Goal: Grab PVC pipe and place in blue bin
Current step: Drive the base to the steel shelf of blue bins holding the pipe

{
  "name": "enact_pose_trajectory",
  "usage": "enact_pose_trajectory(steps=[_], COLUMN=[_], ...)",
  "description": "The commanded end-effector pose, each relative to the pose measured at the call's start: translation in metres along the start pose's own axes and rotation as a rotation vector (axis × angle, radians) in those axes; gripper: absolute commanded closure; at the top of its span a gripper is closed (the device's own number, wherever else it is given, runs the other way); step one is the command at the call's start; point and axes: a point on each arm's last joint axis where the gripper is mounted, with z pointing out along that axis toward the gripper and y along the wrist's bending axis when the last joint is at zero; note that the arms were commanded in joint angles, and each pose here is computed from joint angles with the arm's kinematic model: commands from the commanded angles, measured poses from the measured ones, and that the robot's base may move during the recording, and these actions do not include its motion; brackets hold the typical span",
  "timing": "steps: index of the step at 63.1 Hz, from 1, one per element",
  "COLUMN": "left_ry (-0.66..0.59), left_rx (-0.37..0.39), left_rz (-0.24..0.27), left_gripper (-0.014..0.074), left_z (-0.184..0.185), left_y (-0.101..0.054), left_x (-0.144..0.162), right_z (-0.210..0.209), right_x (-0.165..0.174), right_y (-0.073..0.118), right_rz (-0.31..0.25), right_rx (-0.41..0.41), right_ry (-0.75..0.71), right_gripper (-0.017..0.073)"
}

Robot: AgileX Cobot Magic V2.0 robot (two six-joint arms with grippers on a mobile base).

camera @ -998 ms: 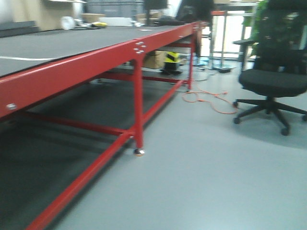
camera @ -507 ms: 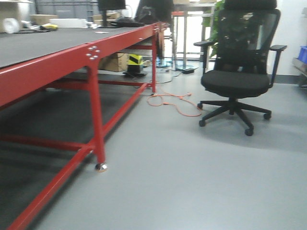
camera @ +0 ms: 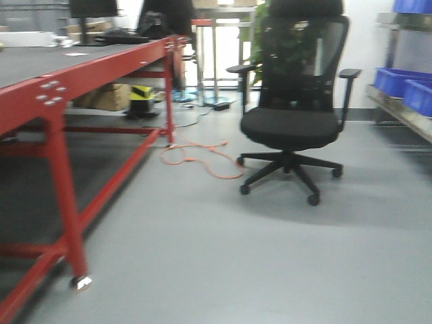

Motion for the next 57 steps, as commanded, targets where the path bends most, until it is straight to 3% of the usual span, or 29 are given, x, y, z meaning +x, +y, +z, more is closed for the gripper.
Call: enact_pose_trajectory(steps=[1,57], left_ry=[-0.033,-0.033], left_rx=[0.006,0.006], left_rz=[-0.016,-0.016], left_gripper=[0.0704,0.0704], left_z=[-0.0015,-0.0015], left_y=[-0.0008,-0.0008], left_x=[-0.0036,-0.0036], right_z=[-0.0013,-0.0013], right_x=[-0.004,-0.004], right_y=[-0.0004,-0.0004], right_rz=[-0.003,-0.003], right_rx=[0.003,0.003], right_ry=[-0.03,-0.03], right_gripper=[0.0727,0.0727])
